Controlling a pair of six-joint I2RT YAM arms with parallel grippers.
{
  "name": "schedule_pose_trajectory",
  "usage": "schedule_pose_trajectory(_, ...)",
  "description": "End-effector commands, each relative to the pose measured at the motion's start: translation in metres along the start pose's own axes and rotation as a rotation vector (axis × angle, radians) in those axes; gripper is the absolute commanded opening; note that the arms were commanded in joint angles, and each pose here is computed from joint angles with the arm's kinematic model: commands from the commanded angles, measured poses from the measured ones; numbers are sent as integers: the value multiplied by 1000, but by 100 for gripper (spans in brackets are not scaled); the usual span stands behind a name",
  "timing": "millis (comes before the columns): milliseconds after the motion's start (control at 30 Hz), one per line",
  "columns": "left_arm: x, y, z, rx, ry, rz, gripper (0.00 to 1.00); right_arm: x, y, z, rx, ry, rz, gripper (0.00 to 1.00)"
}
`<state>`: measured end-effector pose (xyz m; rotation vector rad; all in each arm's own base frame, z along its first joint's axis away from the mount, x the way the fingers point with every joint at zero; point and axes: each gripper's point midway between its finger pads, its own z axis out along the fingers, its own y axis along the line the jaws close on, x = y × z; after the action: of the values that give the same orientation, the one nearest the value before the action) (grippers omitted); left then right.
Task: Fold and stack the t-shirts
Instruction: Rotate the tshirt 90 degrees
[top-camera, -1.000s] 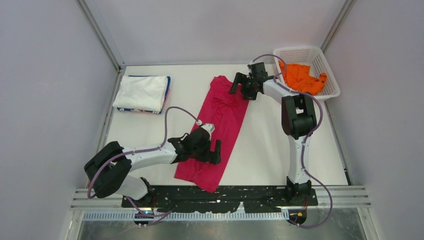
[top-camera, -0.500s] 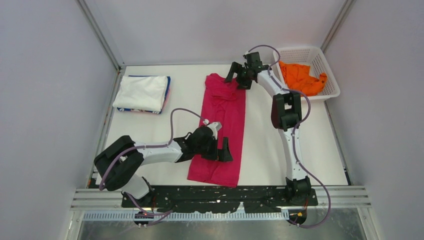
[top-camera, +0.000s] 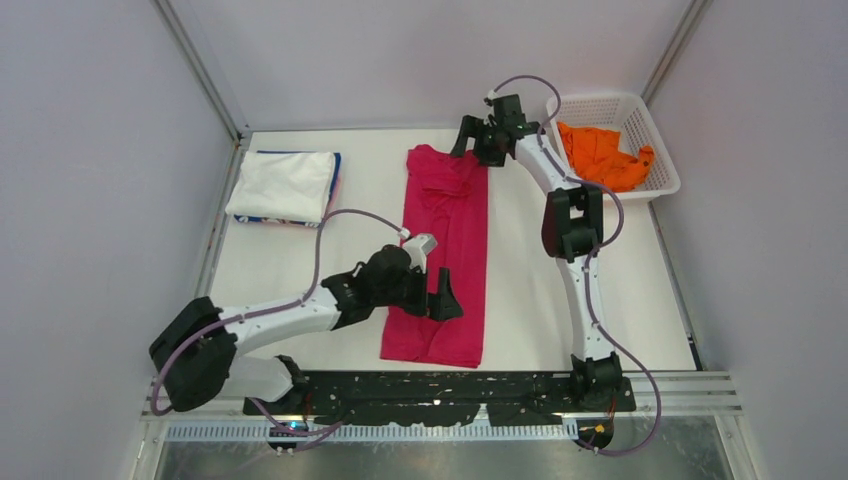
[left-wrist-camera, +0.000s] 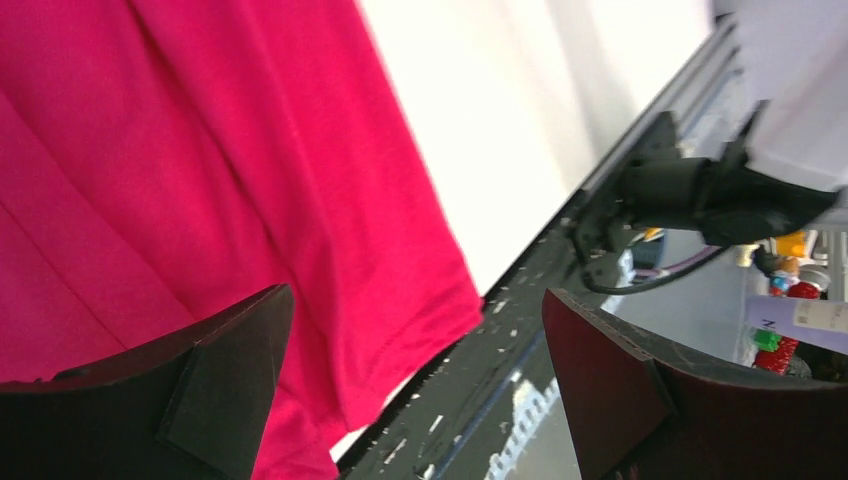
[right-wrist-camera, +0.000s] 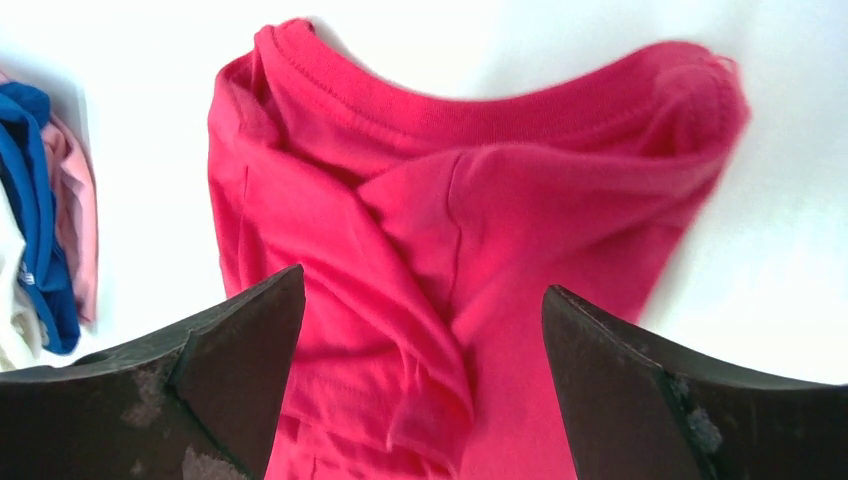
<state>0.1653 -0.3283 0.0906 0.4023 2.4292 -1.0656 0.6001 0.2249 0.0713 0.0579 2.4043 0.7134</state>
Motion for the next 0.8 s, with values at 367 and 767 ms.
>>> schedule_pose_trajectory(367, -22, 86, -94, -387, -244, -5, 100, 3, 145, -66, -121, -99, -319, 95)
schedule_pose_trajectory(767, -2, 126, -116, -480, -312, -99, 100, 34, 150, -21, -142, -30, -354, 95)
